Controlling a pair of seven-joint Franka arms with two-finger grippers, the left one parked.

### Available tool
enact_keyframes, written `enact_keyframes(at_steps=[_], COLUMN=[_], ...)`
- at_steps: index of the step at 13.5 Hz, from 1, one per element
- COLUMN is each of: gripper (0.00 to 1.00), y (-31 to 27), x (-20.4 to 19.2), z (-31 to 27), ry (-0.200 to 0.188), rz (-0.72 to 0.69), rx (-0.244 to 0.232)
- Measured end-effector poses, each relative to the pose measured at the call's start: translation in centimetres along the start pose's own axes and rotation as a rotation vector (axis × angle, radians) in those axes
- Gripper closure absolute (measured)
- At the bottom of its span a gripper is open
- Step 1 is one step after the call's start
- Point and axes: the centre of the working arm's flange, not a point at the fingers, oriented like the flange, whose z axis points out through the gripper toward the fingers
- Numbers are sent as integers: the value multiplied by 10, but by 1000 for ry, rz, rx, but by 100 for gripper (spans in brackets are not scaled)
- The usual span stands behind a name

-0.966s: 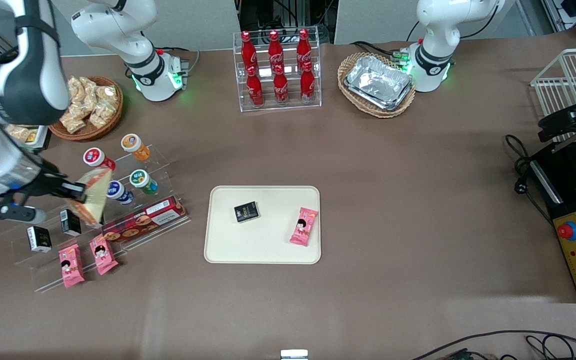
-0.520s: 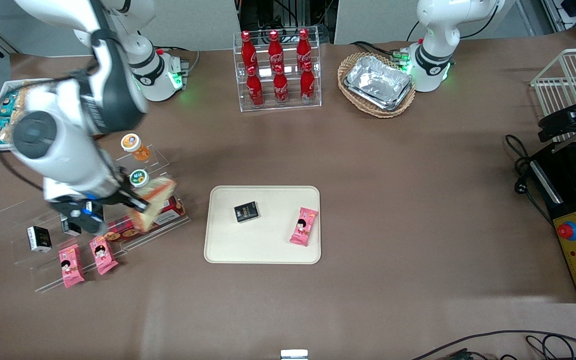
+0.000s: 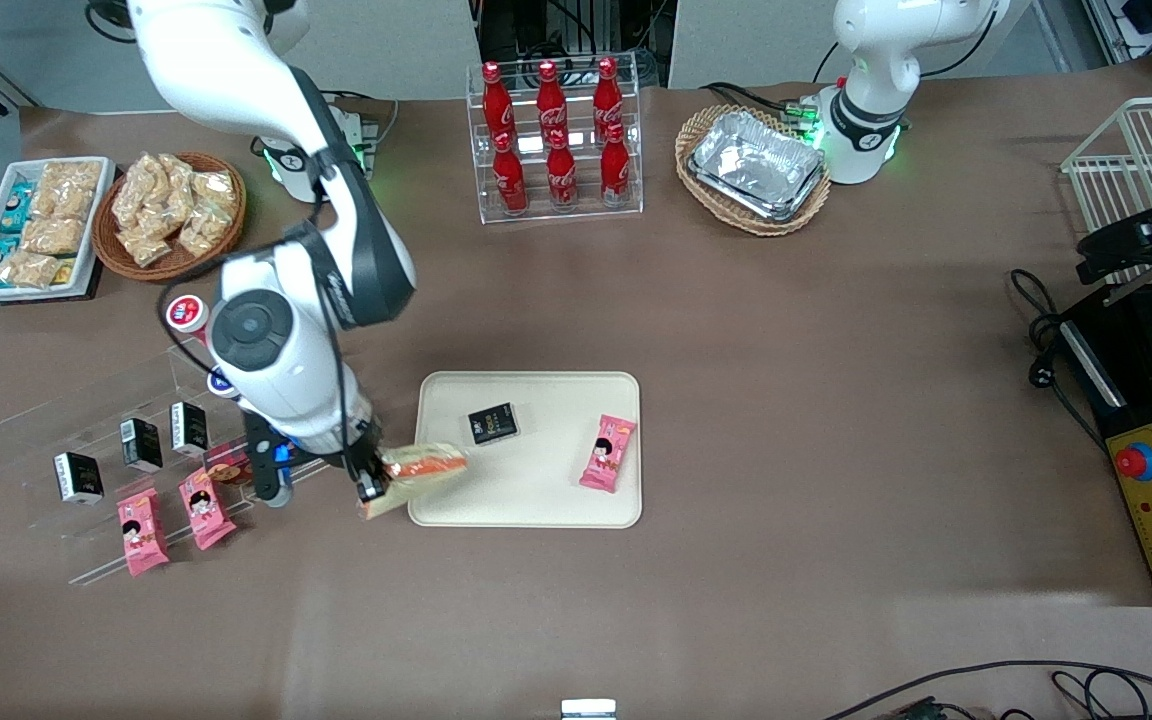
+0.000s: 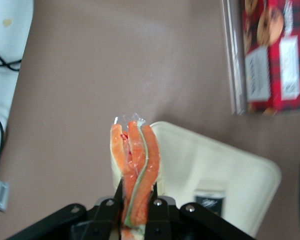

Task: Place sandwich on tray
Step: 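Carry the sandwich over the cream tray with the right gripper, then lower the sandwich onto the tray and open the right gripper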

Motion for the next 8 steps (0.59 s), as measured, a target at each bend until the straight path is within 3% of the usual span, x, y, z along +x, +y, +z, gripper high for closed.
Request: enact_keyframes(at_steps=[3,8], gripper=[82,82], y=[-11,-17], x=[-16,-27], z=[27,62], ry=[-16,-62], rz=[199,311], rx=[34,14])
